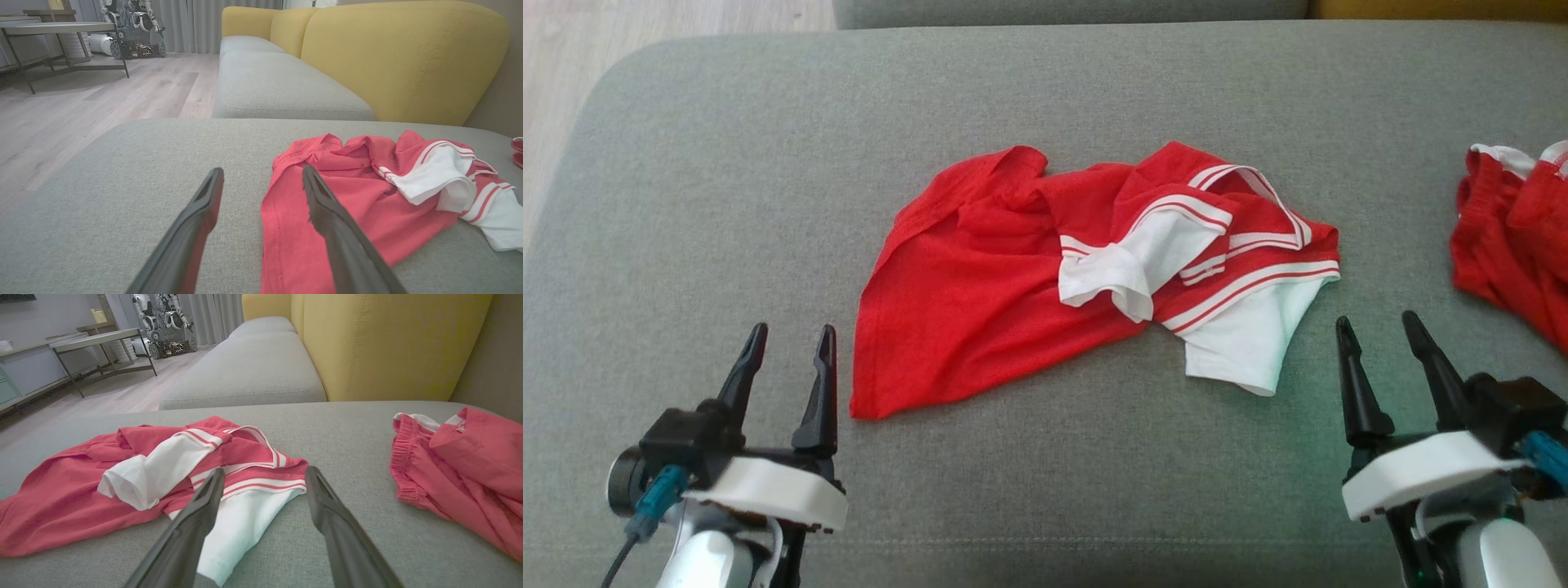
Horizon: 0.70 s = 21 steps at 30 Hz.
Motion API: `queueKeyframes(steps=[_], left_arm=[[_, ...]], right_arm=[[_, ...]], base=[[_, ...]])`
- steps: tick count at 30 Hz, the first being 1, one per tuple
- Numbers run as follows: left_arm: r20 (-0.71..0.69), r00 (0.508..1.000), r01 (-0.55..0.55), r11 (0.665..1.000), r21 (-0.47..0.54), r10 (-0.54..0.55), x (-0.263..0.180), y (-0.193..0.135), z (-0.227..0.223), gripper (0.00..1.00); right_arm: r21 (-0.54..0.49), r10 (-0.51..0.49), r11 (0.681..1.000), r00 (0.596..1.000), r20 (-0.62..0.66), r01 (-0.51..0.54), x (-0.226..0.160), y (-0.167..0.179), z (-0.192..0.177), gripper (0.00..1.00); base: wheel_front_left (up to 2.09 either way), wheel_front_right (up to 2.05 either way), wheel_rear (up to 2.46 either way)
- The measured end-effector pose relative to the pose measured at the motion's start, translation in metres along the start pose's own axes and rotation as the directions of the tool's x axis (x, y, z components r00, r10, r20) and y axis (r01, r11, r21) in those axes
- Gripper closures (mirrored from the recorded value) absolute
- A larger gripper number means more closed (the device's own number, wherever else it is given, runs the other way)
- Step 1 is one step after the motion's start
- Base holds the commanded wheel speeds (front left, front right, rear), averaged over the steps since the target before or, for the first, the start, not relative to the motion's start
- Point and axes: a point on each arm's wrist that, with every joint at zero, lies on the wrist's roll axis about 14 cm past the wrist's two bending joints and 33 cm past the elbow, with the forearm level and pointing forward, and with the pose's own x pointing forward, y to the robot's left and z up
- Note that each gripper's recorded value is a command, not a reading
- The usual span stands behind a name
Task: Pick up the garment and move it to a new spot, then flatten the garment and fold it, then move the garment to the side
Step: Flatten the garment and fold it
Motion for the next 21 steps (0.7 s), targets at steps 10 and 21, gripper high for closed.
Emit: queueKeyframes(steps=[10, 21], left_arm=[[-0.007, 1.0, 0.006, 1.0, 0.009, -0.006, -0.001, -0.001, 0.0, 0.0], [-0.21, 0.977, 0.014, 0.998, -0.056, -0.026, -0.007, -0.005, -0.045, 0.0]], right_arm=[[0.013, -0.008, 1.0, 1.0, 0.01, 0.008, -0.005, -0.002, 0.007, 0.0], [0.045, 0.007, 0.999, 1.0, -0.014, -0.007, -0.006, 0.003, -0.002, 0.0]], base=[[0.0, 0.0, 0.0], [0.0, 0.0, 0.0]])
